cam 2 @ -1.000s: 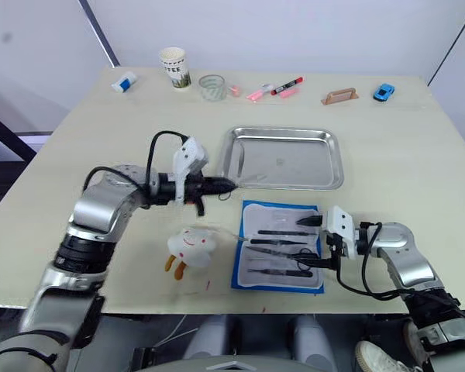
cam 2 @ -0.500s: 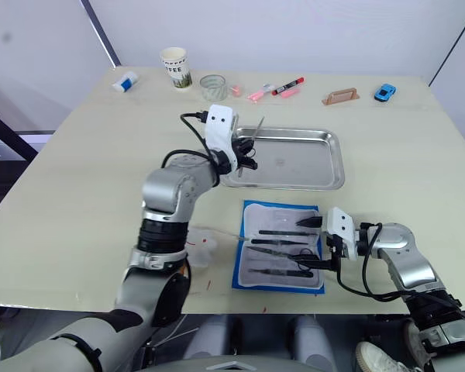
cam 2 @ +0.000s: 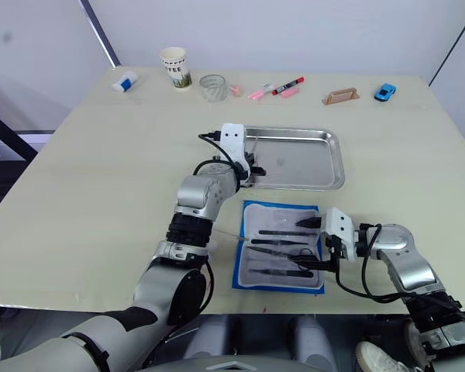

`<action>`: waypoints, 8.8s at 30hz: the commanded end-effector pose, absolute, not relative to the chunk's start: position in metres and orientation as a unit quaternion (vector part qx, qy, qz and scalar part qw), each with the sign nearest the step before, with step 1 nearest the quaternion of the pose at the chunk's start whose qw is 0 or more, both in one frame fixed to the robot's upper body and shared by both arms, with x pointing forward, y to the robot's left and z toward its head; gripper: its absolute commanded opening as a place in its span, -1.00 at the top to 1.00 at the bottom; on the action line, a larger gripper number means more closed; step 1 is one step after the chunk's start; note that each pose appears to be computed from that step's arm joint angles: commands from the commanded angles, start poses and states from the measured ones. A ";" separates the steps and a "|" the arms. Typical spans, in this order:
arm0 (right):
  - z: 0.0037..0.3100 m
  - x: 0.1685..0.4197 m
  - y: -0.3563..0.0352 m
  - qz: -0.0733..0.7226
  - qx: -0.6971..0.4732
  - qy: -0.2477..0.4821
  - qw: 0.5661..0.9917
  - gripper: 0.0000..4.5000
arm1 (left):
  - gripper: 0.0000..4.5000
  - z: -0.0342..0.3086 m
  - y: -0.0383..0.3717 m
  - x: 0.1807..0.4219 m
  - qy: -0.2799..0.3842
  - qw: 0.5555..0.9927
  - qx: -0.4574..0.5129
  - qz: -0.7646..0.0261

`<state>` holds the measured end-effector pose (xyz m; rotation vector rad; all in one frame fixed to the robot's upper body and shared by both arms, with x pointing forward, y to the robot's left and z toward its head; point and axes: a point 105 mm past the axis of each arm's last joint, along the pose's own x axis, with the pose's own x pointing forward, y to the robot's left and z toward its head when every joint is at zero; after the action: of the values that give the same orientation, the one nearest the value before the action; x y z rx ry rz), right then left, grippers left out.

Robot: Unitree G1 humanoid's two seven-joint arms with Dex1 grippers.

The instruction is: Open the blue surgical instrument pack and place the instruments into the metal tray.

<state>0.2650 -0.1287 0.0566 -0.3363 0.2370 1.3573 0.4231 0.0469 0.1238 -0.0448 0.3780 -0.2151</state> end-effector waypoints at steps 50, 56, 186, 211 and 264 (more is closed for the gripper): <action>0.031 0.255 -0.140 0.617 -0.160 0.174 0.751 -1.00 | 0.01 0.143 0.028 0.425 0.163 0.980 -0.018 -0.118; 0.033 0.256 -0.140 0.616 -0.161 0.173 0.751 -1.00 | 0.01 0.183 0.010 0.413 0.082 0.973 -0.050 -0.211; 0.031 0.260 -0.142 0.605 -0.153 0.162 0.765 -1.00 | 0.97 0.083 0.054 0.306 0.130 0.657 0.311 -0.674; 0.029 0.262 -0.140 0.615 -0.156 0.166 0.755 -1.00 | 0.97 0.122 0.141 0.291 0.179 0.676 0.333 -0.632; 0.035 0.265 -0.146 0.621 -0.166 0.170 0.747 -1.00 | 0.97 0.139 0.008 0.404 0.201 0.966 -0.003 -0.162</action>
<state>0.2725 -0.1345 0.0578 -0.3462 0.2425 1.3752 0.4033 0.0210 0.1222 0.0090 0.4547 -0.2996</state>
